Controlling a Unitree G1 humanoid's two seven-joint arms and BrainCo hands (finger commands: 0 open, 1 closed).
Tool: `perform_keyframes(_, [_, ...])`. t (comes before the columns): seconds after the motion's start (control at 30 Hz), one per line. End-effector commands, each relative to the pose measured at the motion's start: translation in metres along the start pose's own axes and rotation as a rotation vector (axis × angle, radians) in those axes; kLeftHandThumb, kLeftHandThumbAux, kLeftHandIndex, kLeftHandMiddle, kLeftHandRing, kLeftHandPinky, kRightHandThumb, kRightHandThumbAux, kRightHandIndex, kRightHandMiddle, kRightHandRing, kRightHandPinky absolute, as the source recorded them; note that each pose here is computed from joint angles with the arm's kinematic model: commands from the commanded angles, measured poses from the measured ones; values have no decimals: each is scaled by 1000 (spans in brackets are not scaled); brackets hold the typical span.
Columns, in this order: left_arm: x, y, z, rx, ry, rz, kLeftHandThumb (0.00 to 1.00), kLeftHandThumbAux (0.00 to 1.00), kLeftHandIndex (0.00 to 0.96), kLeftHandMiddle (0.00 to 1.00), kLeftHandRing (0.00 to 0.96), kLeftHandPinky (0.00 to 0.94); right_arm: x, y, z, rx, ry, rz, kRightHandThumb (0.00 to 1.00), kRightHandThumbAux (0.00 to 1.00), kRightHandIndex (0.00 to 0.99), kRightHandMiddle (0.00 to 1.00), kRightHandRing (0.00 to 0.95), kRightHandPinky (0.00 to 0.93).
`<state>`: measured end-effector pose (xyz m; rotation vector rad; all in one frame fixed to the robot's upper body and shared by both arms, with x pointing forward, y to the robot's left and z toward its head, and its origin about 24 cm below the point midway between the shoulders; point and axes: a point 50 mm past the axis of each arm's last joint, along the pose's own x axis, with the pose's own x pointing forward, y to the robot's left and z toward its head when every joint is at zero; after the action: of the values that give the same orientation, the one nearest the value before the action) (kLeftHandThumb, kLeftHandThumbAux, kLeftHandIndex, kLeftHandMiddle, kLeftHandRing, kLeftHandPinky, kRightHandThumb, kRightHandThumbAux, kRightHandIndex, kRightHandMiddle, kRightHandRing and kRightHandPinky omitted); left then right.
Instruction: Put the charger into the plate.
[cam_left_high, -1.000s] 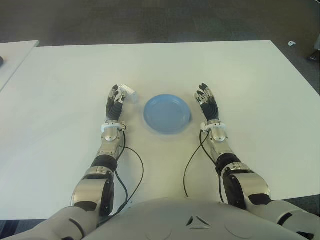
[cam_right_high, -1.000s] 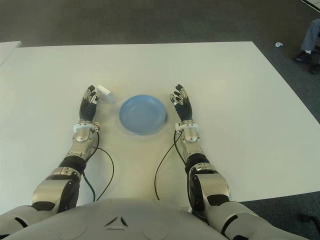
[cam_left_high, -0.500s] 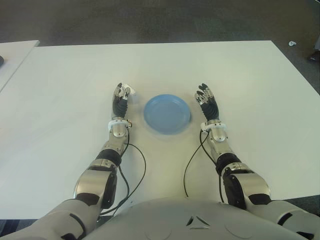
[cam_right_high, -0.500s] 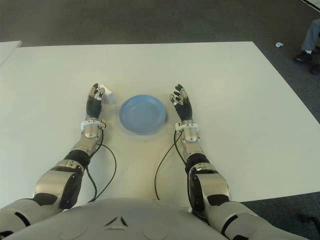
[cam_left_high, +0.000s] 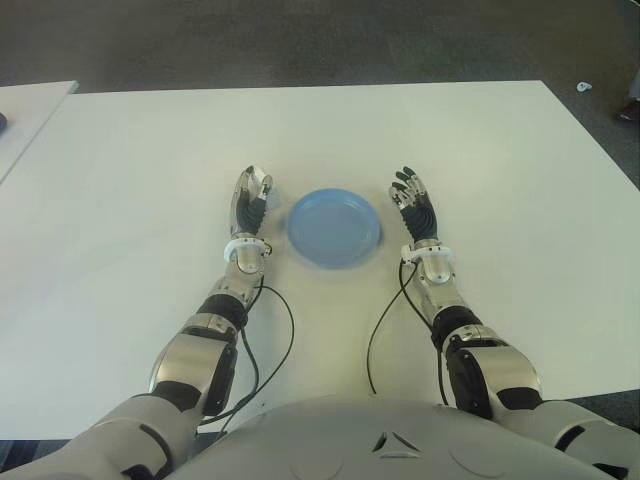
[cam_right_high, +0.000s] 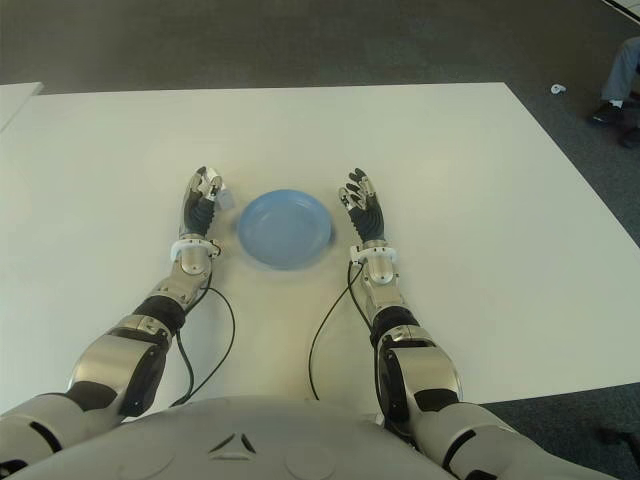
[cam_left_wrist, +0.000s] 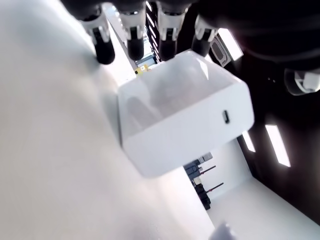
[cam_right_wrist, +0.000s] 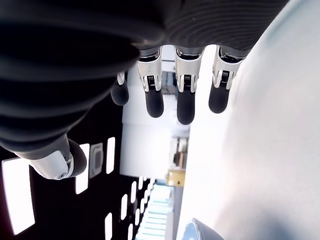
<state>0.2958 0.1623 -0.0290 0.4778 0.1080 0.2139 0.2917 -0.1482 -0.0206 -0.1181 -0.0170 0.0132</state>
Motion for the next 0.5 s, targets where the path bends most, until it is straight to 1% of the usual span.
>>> perform_keyframes(0.03, [-6, -4, -11, 40, 54, -25, 394, 138, 0, 0, 0, 0, -58, 8, -64, 5, 340, 10, 0, 494, 32, 150, 157, 163])
perform_keyframes(0.5, [-7, -2, -11, 63, 27, -50, 396, 163, 0, 0, 0, 0, -58, 7, -64, -11, 338, 10, 0, 495, 27, 149, 156, 162])
